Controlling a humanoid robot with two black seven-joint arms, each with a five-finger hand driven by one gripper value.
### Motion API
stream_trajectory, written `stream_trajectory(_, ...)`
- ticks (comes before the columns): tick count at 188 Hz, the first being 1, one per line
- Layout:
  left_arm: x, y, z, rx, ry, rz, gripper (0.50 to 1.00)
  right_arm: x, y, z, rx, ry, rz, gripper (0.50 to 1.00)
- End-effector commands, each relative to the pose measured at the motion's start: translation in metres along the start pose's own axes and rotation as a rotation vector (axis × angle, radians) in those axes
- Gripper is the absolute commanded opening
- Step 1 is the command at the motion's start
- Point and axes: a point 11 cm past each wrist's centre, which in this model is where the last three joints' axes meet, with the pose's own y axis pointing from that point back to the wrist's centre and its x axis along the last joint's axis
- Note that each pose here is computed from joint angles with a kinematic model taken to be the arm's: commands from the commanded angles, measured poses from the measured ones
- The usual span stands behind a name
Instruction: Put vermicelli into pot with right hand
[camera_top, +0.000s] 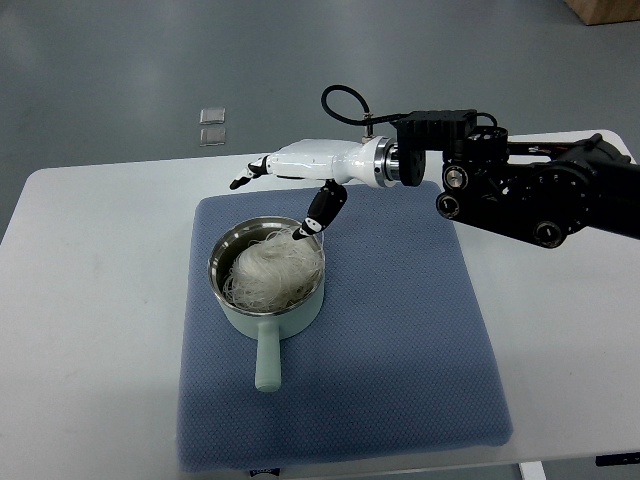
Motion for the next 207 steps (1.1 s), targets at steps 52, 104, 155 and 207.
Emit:
stream_trajectory(52,0.0,0.0,0.0,0.0,-0.002,-0.001,1.0,0.033,0.073,0.105,-0.158,-0.654,0.437,0.872)
stream_trajectory(104,-0.001,0.0,0.0,0.0,0.0,-0.003,1.0,-0.022,0.112,0.179,-0.331,-1.259,0.834,0.872)
stream_trajectory(155,0.0,0.0,0.0,0.0,0.0,-0.001,1.0,-0.069,0.114,0.189,-0.348,-1.511,0.896,0.919)
stream_trajectory(207,-0.001,0.0,0.0,0.0,0.0,-0.003,1.0,-0.085,0.114,0.189,-0.367,-1.531,0.888,0.924)
